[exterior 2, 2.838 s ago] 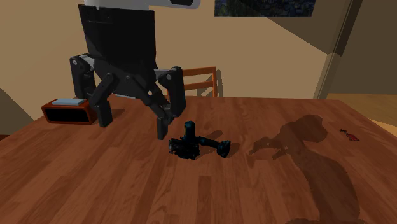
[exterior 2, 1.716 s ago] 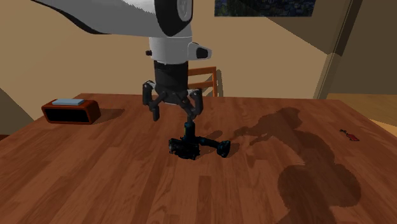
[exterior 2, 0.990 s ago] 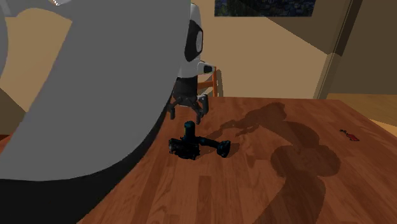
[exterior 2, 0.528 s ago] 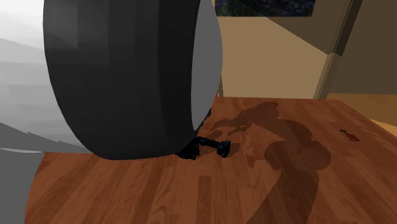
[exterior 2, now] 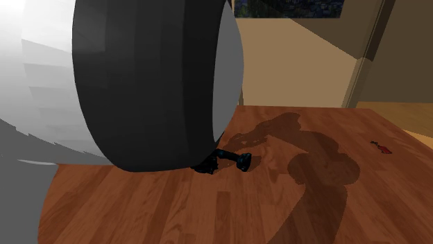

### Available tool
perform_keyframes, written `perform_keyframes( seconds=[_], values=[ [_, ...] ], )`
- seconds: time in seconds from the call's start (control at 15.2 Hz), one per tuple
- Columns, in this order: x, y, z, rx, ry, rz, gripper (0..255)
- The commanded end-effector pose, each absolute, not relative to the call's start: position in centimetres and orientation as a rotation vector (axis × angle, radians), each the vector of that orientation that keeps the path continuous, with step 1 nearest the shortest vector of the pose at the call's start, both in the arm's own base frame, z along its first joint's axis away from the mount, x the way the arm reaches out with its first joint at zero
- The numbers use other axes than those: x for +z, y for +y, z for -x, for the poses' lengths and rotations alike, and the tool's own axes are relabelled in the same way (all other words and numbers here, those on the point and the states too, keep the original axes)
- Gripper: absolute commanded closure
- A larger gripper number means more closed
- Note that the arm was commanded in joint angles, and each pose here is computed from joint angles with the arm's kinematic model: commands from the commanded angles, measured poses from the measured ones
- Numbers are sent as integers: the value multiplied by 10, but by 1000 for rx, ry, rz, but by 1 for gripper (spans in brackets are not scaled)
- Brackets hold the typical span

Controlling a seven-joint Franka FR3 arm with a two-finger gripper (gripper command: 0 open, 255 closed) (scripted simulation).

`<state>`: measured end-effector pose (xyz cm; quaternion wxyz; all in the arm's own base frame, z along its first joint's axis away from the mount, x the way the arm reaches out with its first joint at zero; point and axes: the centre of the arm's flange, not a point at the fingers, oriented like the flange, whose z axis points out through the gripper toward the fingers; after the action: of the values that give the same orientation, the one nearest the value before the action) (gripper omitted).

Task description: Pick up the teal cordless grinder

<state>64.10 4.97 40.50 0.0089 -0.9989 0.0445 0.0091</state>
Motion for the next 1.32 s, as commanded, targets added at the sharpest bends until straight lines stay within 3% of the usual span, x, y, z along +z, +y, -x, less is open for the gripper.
perform_keyframes(
  seconds=[0.0, 0.46, 1.25],
  values=[
    [404, 50, -641, 29, 139, 3121, 255],
    [404, 49, -641, 29, 139, 3121, 255],
    [467, 49, -641, 29, 139, 3121, 255]
  ],
)
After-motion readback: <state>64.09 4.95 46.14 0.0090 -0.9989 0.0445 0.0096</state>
